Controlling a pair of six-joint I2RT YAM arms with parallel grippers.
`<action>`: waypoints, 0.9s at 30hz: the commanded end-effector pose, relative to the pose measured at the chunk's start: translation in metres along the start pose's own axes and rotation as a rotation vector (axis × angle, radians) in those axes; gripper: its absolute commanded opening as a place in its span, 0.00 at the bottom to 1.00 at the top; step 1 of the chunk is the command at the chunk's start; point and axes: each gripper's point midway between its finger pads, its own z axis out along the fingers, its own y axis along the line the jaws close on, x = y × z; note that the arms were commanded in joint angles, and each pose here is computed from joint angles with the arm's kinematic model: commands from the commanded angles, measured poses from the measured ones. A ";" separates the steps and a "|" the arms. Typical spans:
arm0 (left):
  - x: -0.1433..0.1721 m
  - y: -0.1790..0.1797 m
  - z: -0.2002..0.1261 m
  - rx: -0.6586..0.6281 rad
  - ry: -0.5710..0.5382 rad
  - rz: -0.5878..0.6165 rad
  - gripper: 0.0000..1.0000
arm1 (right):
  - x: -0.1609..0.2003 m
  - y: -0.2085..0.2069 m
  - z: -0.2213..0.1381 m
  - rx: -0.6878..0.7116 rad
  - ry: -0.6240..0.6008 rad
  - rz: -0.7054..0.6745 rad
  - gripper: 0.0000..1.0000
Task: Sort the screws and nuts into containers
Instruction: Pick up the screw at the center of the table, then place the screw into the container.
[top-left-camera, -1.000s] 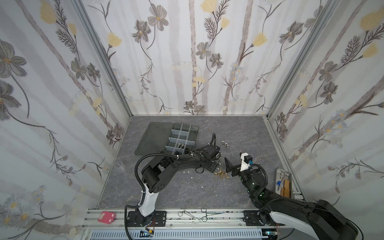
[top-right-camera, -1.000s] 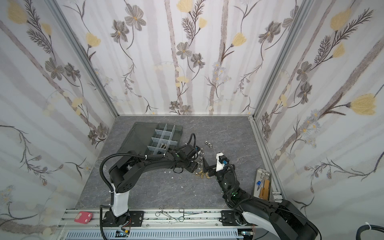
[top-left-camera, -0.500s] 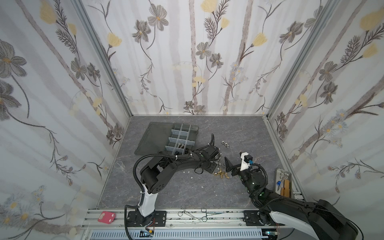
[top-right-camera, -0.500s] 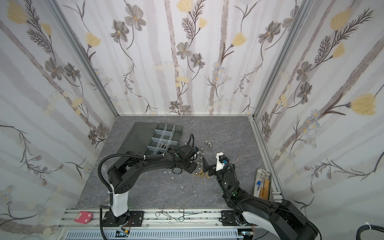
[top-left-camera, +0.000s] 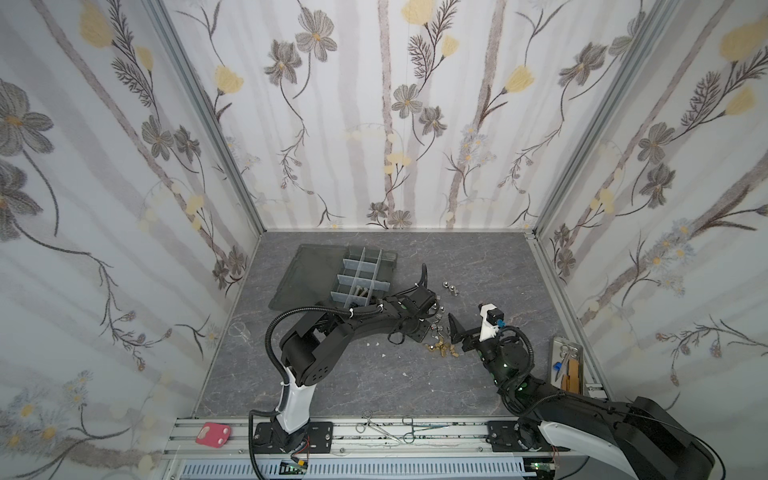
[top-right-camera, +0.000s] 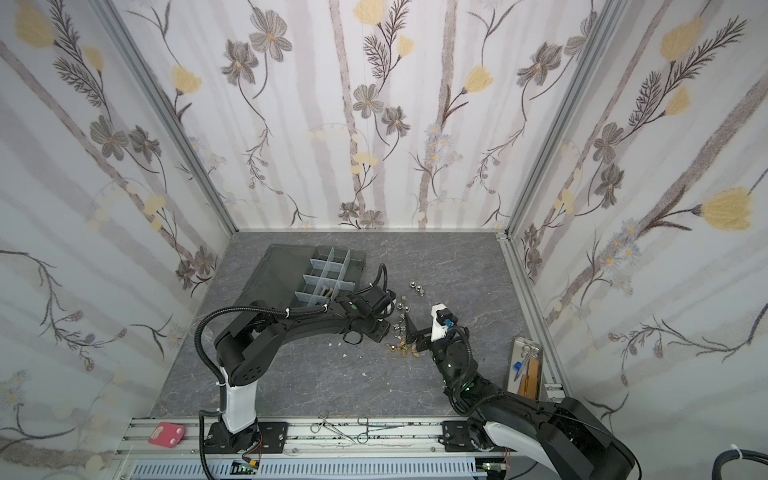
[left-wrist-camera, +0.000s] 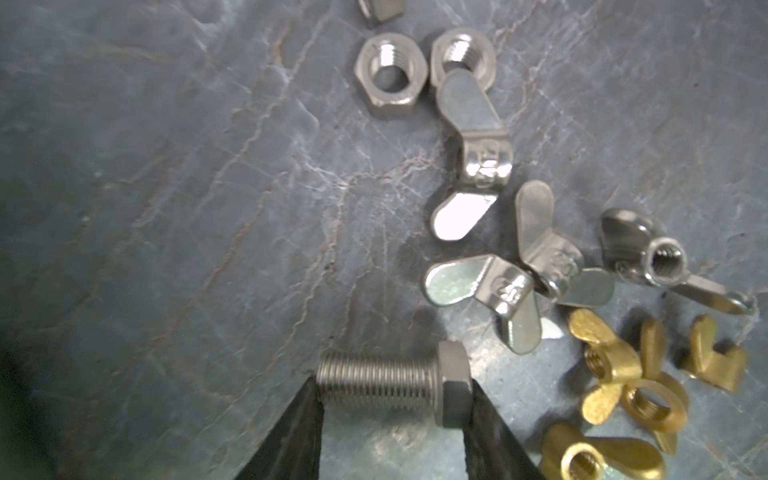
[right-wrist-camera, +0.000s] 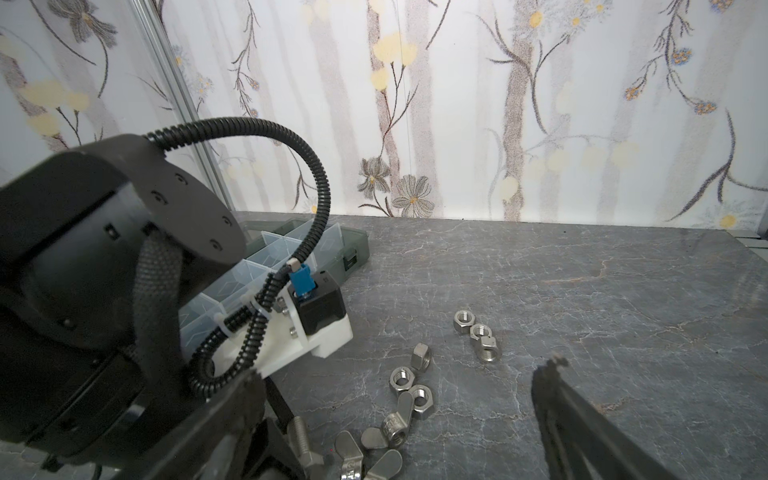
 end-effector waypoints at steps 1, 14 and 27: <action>-0.037 0.011 -0.023 -0.026 -0.103 -0.045 0.48 | -0.007 0.000 0.001 0.003 -0.023 0.014 1.00; -0.030 0.144 -0.095 -0.274 -0.162 -0.354 0.45 | -0.002 0.002 0.004 -0.002 -0.007 0.014 1.00; -0.004 0.212 -0.080 -0.353 -0.106 -0.446 0.46 | -0.001 0.003 0.005 -0.007 0.000 0.012 1.00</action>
